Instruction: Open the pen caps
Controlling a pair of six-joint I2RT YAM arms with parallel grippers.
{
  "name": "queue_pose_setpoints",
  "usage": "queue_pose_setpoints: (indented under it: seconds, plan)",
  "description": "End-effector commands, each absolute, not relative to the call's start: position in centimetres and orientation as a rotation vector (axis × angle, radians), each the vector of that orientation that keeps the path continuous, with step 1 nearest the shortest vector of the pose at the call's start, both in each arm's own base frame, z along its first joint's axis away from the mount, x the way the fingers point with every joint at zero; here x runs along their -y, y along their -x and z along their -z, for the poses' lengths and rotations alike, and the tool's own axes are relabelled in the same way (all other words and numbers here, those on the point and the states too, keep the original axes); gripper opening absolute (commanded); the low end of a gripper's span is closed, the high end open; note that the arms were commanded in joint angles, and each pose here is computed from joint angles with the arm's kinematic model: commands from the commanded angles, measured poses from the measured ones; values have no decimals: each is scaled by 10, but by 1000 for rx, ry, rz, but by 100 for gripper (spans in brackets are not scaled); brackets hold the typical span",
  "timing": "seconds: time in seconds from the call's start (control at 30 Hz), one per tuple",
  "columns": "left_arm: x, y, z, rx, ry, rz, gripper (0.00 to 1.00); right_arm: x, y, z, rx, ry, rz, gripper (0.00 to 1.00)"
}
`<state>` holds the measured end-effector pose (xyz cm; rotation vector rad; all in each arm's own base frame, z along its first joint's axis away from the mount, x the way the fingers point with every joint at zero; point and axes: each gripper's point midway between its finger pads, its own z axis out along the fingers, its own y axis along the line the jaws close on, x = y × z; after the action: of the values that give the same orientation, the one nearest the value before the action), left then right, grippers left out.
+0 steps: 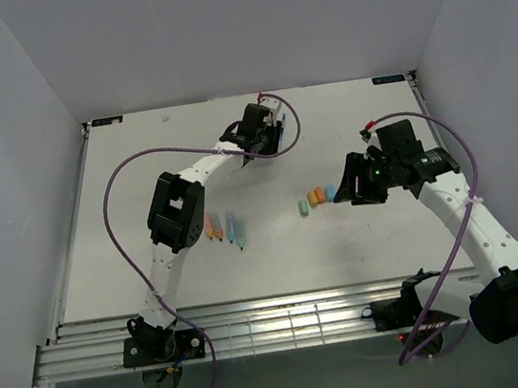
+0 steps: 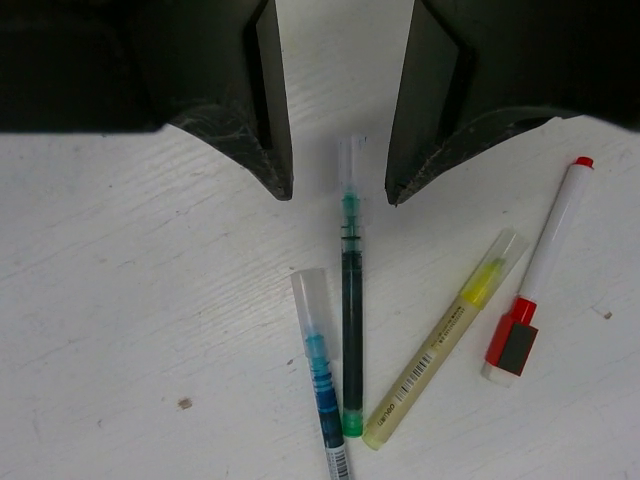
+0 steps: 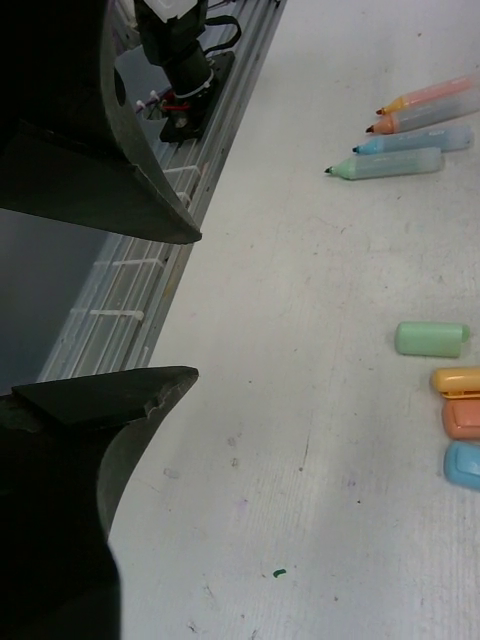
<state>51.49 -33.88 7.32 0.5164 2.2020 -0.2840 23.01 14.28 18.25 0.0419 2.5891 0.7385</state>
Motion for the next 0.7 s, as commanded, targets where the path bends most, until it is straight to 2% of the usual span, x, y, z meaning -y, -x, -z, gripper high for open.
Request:
queue_pose_setpoints:
  seconds: [0.0, 0.5, 0.63, 0.67]
  plan:
    - [348, -531, -102, -2114, -521, 309, 54, -136, -220, -177, -2607, -30, -723, 58]
    - [336, -541, -50, -2171, -505, 252, 54, -133, -217, -173, -2611, -31, -719, 58]
    - [334, -538, -43, -2190, -497, 260, 50, -132, -216, -172, -2611, -35, -717, 58]
    - [335, -536, -40, -2196, -503, 266, 47, -132, -216, -172, -2611, -43, -719, 58]
